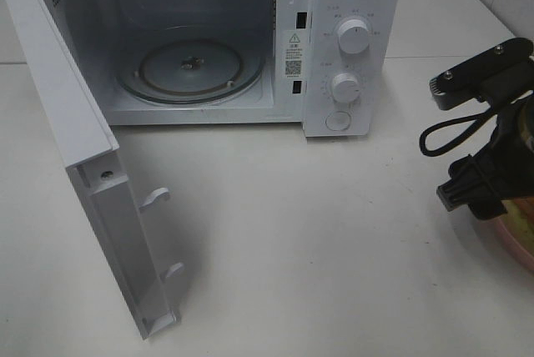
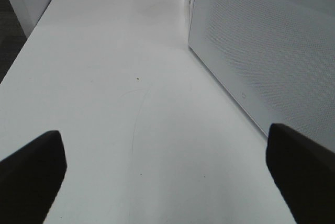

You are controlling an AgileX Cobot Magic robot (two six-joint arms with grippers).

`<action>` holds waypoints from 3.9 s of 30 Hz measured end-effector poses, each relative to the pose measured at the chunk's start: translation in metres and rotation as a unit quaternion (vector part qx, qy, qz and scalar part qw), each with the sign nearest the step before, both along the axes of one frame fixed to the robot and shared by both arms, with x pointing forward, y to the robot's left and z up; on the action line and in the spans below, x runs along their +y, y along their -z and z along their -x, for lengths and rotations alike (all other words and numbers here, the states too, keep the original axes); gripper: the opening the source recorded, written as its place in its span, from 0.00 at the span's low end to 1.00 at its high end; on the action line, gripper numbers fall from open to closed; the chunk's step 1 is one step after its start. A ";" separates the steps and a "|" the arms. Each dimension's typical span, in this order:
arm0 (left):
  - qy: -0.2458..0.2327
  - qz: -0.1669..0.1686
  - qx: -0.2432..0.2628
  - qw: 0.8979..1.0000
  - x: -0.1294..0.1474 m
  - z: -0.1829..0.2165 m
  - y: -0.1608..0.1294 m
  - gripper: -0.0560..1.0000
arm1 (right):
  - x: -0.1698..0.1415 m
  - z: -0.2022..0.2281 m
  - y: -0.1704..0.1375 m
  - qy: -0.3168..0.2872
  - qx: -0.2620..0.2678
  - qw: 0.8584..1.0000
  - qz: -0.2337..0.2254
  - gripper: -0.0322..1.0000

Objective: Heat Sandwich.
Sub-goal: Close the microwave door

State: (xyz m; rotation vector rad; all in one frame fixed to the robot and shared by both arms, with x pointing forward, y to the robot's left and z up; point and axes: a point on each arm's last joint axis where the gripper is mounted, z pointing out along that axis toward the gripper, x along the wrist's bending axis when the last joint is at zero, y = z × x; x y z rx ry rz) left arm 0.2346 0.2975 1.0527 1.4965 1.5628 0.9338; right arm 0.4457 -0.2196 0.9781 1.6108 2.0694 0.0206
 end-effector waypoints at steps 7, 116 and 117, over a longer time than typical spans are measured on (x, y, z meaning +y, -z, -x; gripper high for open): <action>0.000 0.000 0.000 1.000 0.000 0.000 0.000 0.98 | -0.006 0.025 -0.031 -0.019 0.001 0.999 -0.051 0.82; 0.014 0.024 -0.025 0.999 -0.004 -0.005 -0.011 0.98 | -0.086 0.217 -0.072 0.021 -0.311 0.921 -0.234 0.77; 0.014 0.025 -0.033 0.999 -0.004 -0.008 -0.013 0.98 | -0.086 0.217 -0.072 0.021 -0.311 0.921 -0.234 0.77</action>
